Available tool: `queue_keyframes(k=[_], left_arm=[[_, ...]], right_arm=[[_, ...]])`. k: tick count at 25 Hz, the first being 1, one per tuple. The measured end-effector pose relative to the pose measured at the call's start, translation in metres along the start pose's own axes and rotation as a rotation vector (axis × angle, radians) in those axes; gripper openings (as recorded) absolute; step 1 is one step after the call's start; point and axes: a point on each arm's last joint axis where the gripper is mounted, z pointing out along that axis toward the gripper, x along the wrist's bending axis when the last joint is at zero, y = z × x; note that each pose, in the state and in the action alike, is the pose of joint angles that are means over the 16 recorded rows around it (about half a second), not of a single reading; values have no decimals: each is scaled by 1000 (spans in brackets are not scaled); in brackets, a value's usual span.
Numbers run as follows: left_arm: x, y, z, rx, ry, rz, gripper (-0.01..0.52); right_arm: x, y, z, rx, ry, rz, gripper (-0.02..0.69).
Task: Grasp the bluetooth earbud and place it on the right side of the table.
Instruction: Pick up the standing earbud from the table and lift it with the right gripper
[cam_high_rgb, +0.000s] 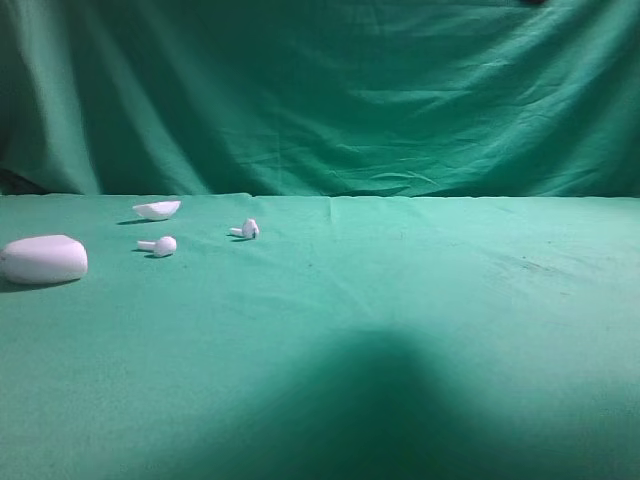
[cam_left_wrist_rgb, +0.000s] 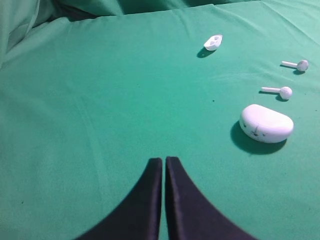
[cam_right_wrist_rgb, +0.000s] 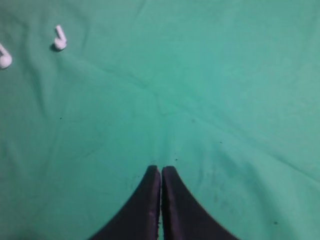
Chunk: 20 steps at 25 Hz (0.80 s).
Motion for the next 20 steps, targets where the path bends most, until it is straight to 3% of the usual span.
queue_keyframes(k=[8,20], left_arm=[[0,0,0,0,0,0,0],[0,0,0,0,0,0,0]], right_arm=[[49,63,66,121,63,-195,34],[95,109,161,215,79,-245,279]])
